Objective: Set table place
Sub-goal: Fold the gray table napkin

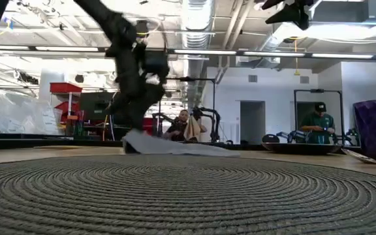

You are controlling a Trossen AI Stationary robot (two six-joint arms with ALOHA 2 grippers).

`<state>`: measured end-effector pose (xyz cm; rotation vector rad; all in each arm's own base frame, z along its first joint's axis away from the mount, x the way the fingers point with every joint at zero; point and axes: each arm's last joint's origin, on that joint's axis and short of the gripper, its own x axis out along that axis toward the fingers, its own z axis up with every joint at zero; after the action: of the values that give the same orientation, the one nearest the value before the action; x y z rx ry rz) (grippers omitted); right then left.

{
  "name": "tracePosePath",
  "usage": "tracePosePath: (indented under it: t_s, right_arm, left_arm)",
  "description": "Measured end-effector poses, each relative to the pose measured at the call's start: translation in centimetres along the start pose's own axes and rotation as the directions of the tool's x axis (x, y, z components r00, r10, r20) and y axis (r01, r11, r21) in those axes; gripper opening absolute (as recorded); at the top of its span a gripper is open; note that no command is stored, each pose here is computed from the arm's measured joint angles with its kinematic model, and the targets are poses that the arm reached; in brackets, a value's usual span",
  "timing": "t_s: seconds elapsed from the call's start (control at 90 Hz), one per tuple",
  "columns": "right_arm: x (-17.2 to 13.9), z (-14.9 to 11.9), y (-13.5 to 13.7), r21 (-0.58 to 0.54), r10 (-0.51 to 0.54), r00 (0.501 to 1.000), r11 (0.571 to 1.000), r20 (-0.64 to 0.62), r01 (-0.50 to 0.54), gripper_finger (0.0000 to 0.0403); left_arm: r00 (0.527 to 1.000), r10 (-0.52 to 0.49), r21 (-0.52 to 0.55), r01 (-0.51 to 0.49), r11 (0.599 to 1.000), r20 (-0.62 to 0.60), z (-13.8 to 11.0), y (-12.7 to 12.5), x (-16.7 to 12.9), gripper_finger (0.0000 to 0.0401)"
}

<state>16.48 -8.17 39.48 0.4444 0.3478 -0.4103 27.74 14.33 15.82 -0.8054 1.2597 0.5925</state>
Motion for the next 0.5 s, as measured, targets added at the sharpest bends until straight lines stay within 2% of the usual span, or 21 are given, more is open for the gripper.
tracePosePath:
  t_s: [0.111, 0.211, 0.367, 0.5]
  right_arm:
    - [0.0, 0.0, 0.0, 0.002, -0.001, 1.000, 1.000, -0.002, 0.001, 0.0191]
    - [0.0, 0.0, 0.0, 0.016, -0.001, 1.000, 1.000, -0.002, 0.001, 0.0191]
    - [0.1, 0.0, 0.0, 0.026, -0.001, 1.000, 1.000, -0.003, 0.001, 0.0191]
    - [0.1, 0.0, 0.0, 0.026, -0.001, 1.000, 1.000, -0.003, 0.001, 0.0191]
  left_arm:
    - [0.998, 0.054, -0.112, -0.051, 0.992, 0.027, -0.2, 1.1, 0.7, 0.0000]
    - [0.995, 0.057, -0.105, -0.048, 0.993, 0.087, 0.1, 1.4, 0.0, 0.0005]
    - [0.963, -0.028, -0.090, 0.054, 0.994, 0.270, 0.8, 1.1, -3.5, 0.0041]
    - [0.928, -0.007, -0.119, 0.056, 0.991, 0.372, 0.6, 2.0, -6.5, 0.0083]
